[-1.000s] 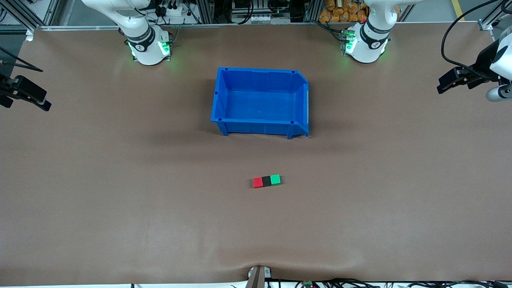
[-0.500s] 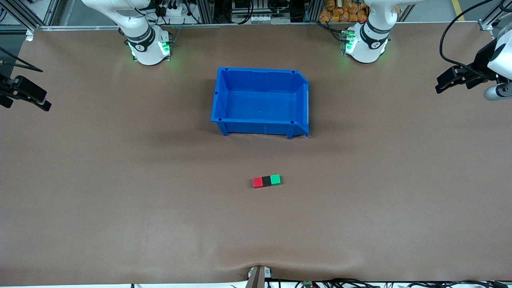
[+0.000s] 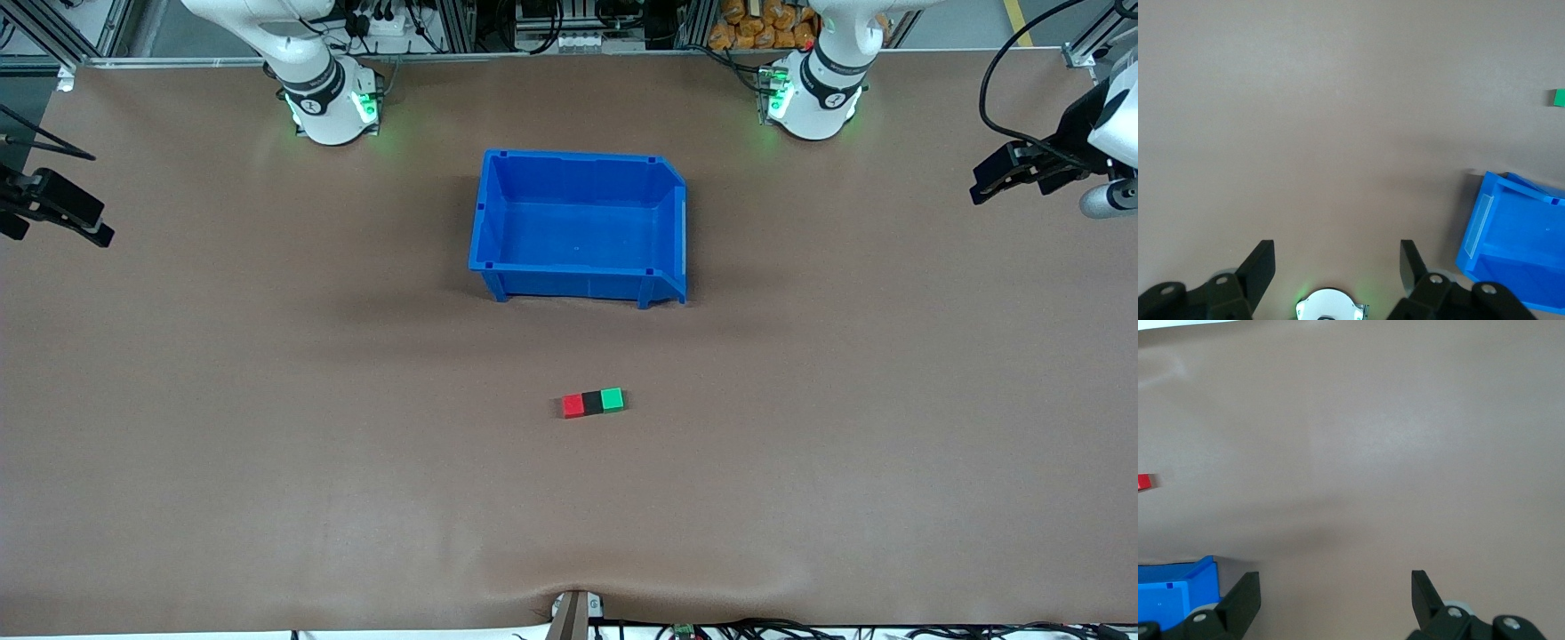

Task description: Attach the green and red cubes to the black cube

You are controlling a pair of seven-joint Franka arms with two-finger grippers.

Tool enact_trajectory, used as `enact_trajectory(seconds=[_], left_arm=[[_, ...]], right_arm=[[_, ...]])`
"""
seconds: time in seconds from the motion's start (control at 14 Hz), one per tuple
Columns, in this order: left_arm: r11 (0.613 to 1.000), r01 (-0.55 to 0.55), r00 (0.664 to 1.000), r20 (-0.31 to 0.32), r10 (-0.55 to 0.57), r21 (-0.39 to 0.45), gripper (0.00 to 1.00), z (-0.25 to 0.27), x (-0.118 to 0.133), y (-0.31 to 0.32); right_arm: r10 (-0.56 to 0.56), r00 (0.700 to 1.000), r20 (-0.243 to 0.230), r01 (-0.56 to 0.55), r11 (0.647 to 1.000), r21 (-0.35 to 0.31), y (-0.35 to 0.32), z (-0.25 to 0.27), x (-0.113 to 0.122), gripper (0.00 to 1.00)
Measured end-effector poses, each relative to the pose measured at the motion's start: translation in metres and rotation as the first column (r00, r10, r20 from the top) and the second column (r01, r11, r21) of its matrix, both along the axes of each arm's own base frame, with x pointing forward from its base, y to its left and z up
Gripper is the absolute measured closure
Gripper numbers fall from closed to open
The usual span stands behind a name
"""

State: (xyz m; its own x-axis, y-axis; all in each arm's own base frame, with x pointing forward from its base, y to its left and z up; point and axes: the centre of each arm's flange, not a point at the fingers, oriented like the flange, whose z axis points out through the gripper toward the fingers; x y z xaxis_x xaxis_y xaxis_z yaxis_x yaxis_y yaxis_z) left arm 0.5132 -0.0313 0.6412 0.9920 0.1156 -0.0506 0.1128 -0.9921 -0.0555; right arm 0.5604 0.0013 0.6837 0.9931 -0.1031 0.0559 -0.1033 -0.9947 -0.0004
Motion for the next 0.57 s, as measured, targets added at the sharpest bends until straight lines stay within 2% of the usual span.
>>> enact_trajectory(seconds=[0.57], left_arm=[[1.0,-0.003,1.0,-0.002,0.003,0.0,0.16,0.0024,-0.0008,0.0015]], right_arm=[[0.0,1.0,0.0,0.0,1.0,0.0,0.0,-0.0001,0.0,0.0]])
